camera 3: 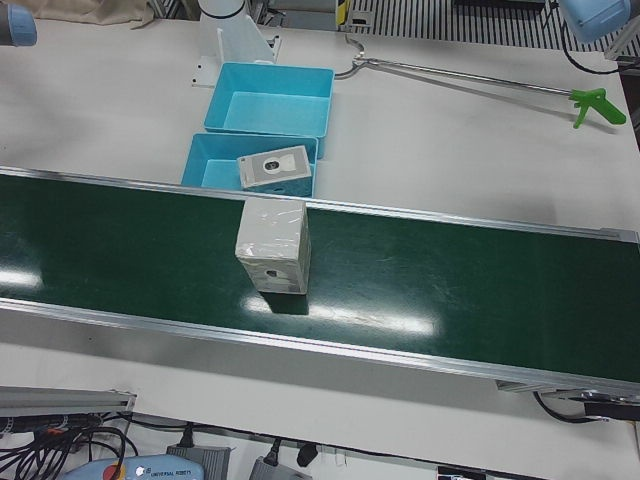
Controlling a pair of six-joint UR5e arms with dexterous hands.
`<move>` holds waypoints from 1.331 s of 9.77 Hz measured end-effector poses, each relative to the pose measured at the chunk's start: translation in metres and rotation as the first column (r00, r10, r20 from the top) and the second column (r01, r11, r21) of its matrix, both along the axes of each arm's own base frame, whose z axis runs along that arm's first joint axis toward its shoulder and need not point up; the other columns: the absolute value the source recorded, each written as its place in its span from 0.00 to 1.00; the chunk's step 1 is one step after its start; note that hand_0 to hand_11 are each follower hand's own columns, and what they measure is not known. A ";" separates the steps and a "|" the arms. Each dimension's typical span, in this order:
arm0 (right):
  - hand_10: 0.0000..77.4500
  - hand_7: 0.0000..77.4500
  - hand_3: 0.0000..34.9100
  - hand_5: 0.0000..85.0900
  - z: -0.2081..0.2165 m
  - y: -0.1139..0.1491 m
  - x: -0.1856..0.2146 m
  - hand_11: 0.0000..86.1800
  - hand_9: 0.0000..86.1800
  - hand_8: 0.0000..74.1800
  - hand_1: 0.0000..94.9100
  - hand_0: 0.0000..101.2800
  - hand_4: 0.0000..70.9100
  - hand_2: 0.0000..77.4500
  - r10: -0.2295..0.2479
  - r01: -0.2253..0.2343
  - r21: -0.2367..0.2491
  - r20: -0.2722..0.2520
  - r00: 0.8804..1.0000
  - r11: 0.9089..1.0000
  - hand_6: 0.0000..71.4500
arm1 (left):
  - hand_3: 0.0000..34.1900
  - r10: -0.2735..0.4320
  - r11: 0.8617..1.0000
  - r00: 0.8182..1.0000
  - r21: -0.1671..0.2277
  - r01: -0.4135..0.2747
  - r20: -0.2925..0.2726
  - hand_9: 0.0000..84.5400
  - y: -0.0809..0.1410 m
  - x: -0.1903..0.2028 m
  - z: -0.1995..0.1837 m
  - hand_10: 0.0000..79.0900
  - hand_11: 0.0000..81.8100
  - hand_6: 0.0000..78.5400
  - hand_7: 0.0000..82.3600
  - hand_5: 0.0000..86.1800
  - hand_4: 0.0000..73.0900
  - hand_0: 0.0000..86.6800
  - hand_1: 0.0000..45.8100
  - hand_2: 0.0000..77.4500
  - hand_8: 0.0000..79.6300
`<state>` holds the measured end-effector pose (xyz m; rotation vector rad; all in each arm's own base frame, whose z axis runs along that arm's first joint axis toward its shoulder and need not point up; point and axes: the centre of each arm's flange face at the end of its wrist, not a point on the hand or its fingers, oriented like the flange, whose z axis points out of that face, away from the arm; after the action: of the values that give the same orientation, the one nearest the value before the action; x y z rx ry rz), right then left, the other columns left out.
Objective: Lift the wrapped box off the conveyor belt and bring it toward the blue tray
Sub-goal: 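Move the right hand along the belt toward the wrapped white box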
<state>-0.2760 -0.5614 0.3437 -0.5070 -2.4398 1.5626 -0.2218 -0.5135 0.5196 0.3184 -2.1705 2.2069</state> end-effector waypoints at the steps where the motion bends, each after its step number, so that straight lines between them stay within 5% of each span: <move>1: 0.00 0.47 0.00 0.26 -0.006 -0.006 -0.007 0.02 0.15 0.12 0.13 0.47 0.22 0.03 -0.003 0.003 0.002 0.002 1.000 1.000 0.24 | 0.00 0.000 1.000 1.000 0.000 0.000 0.000 0.01 0.000 0.000 0.000 0.01 0.01 0.01 0.01 0.01 0.00 0.00 0.00 0.01 0.01; 2: 0.00 0.47 0.00 0.26 -0.010 -0.011 -0.012 0.02 0.15 0.12 0.13 0.47 0.22 0.03 -0.005 0.005 0.002 0.003 1.000 1.000 0.24 | 0.00 0.000 1.000 1.000 0.000 0.000 0.000 0.01 0.000 0.000 0.000 0.00 0.01 0.01 0.01 0.01 0.00 0.00 0.00 0.01 0.01; 4: 0.00 0.37 0.00 0.26 -0.012 -0.015 -0.017 0.02 0.10 0.07 0.23 0.52 0.24 0.21 -0.009 0.009 0.001 0.002 1.000 1.000 0.21 | 0.00 0.000 1.000 1.000 0.000 0.000 0.000 0.01 0.000 0.000 0.000 0.00 0.01 0.01 0.01 0.01 0.00 0.00 0.00 0.01 0.01; 7: 0.00 0.37 0.00 0.26 -0.021 -0.023 -0.007 0.02 0.09 0.07 0.27 0.56 0.25 0.31 -0.004 0.003 -0.012 -0.033 0.999 1.000 0.19 | 0.00 0.000 1.000 1.000 0.000 0.000 0.000 0.00 0.000 0.000 0.000 0.01 0.01 0.01 0.01 0.01 0.00 0.00 0.00 0.01 0.01; 11: 0.00 0.34 0.00 0.24 -0.033 -0.041 0.007 0.01 0.08 0.07 0.20 0.51 0.21 0.23 0.005 -0.008 -0.029 -0.106 0.994 1.000 0.16 | 0.00 0.000 1.000 1.000 0.000 0.000 0.000 0.00 0.000 0.000 0.000 0.00 0.01 0.01 0.01 0.01 0.00 0.00 0.00 0.01 0.01; 12: 0.00 0.34 0.00 0.21 -0.036 -0.046 0.002 0.01 0.07 0.06 0.10 0.46 0.21 0.06 0.004 -0.007 -0.032 -0.110 0.994 0.999 0.15 | 0.00 0.000 1.000 1.000 0.000 0.000 0.000 0.00 0.000 0.000 0.000 0.00 0.01 0.01 0.01 0.01 0.00 0.00 0.00 0.01 0.01; 13: 0.00 0.34 0.00 0.17 -0.040 -0.052 -0.007 0.01 0.07 0.06 0.10 0.46 0.18 0.05 -0.002 -0.002 -0.034 -0.113 0.994 0.999 0.15 | 0.00 0.000 1.000 1.000 0.000 0.000 0.000 0.00 0.000 0.000 0.000 0.01 0.01 0.01 0.01 0.01 0.00 0.00 0.00 0.01 0.01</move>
<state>-0.2834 -0.6136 0.3033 -0.4120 -2.3334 1.5901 -0.2218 -0.5135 0.5197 0.3184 -2.1704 2.2070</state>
